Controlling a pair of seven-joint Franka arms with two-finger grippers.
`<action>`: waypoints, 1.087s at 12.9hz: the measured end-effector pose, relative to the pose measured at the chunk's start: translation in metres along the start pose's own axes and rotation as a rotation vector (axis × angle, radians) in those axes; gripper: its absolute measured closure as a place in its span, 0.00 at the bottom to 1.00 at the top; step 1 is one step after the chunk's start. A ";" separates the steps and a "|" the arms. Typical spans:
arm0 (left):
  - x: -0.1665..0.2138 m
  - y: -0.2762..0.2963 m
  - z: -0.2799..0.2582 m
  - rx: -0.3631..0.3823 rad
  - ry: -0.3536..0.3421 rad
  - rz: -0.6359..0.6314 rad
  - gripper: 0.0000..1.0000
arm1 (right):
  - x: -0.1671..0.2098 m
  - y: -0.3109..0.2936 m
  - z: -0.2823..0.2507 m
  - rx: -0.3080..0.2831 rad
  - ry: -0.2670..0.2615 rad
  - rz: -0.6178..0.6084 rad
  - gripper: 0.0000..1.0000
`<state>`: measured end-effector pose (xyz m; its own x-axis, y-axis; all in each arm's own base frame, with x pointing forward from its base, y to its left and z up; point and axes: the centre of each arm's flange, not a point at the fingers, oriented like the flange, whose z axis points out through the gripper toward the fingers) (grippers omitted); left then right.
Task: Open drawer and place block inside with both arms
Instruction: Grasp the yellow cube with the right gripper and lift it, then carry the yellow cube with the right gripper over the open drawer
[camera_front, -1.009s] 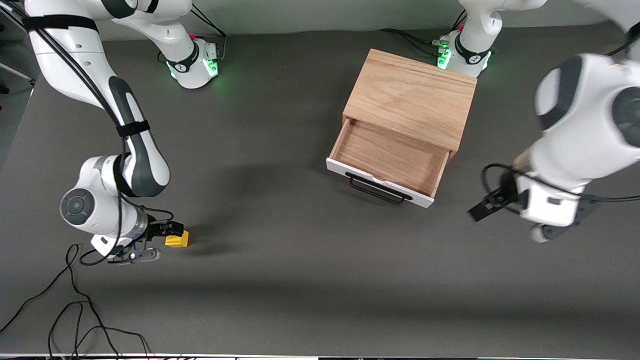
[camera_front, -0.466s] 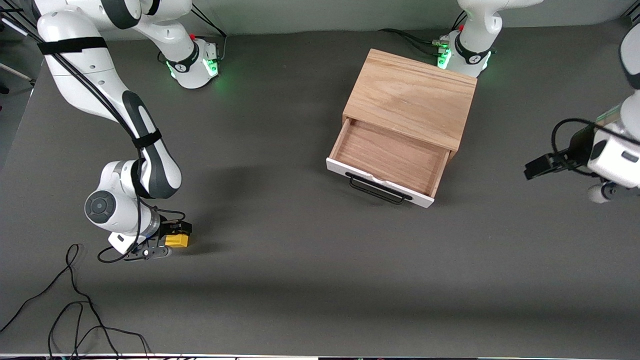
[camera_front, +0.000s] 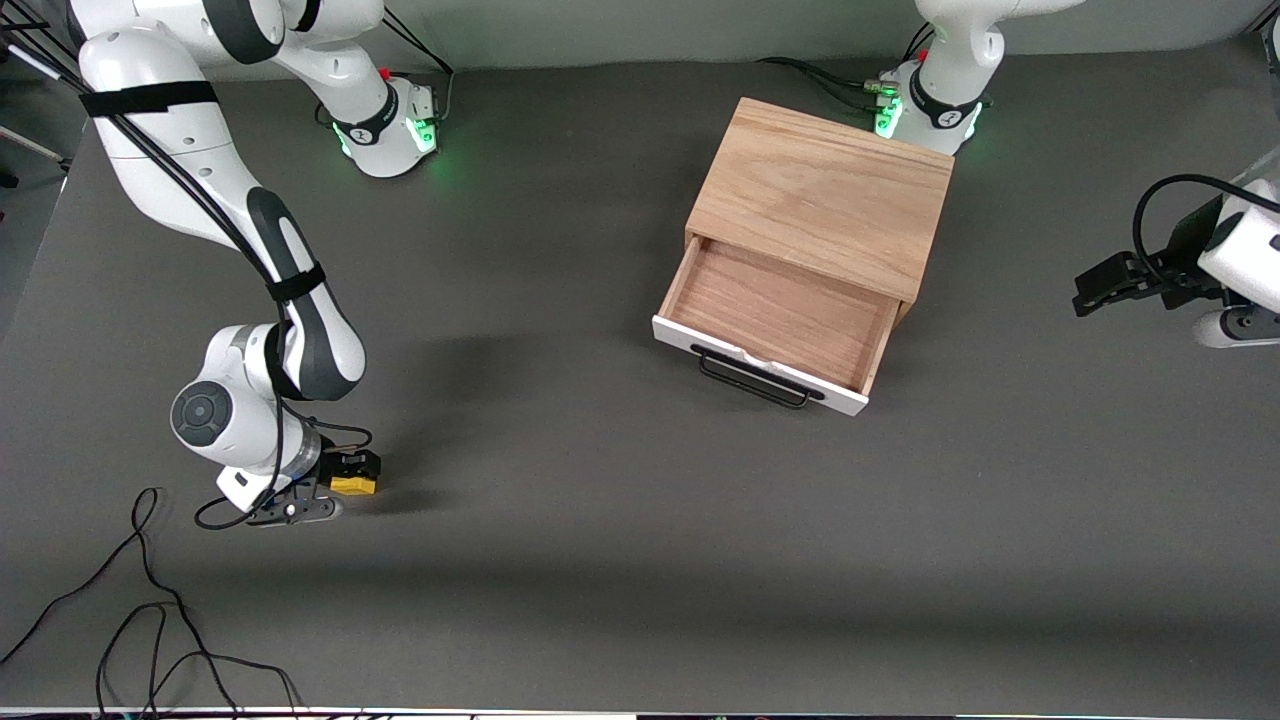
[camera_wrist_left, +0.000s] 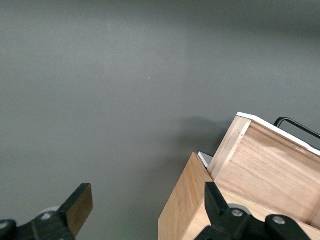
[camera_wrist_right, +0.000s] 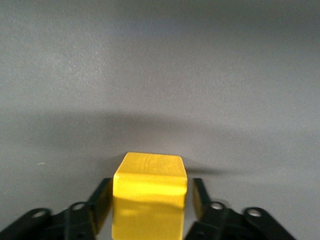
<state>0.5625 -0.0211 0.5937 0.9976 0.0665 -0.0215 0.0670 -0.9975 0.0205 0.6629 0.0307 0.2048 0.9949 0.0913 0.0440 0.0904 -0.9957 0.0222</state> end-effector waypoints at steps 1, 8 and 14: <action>0.000 -0.004 -0.001 0.000 0.002 0.000 0.00 | 0.003 0.000 -0.004 0.000 0.008 0.001 0.45; 0.003 -0.008 -0.002 0.000 0.020 0.094 0.00 | 0.040 -0.023 -0.120 0.051 -0.067 0.018 0.45; 0.002 -0.006 -0.001 0.000 0.018 0.119 0.00 | 0.031 -0.150 -0.298 0.144 -0.183 0.120 0.45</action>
<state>0.5646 -0.0154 0.5948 0.9986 -0.0521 -0.0006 -0.0521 -0.9984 0.0214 0.6662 0.1878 0.5004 0.9894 -0.0195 -0.1442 -0.0363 -0.9927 -0.1149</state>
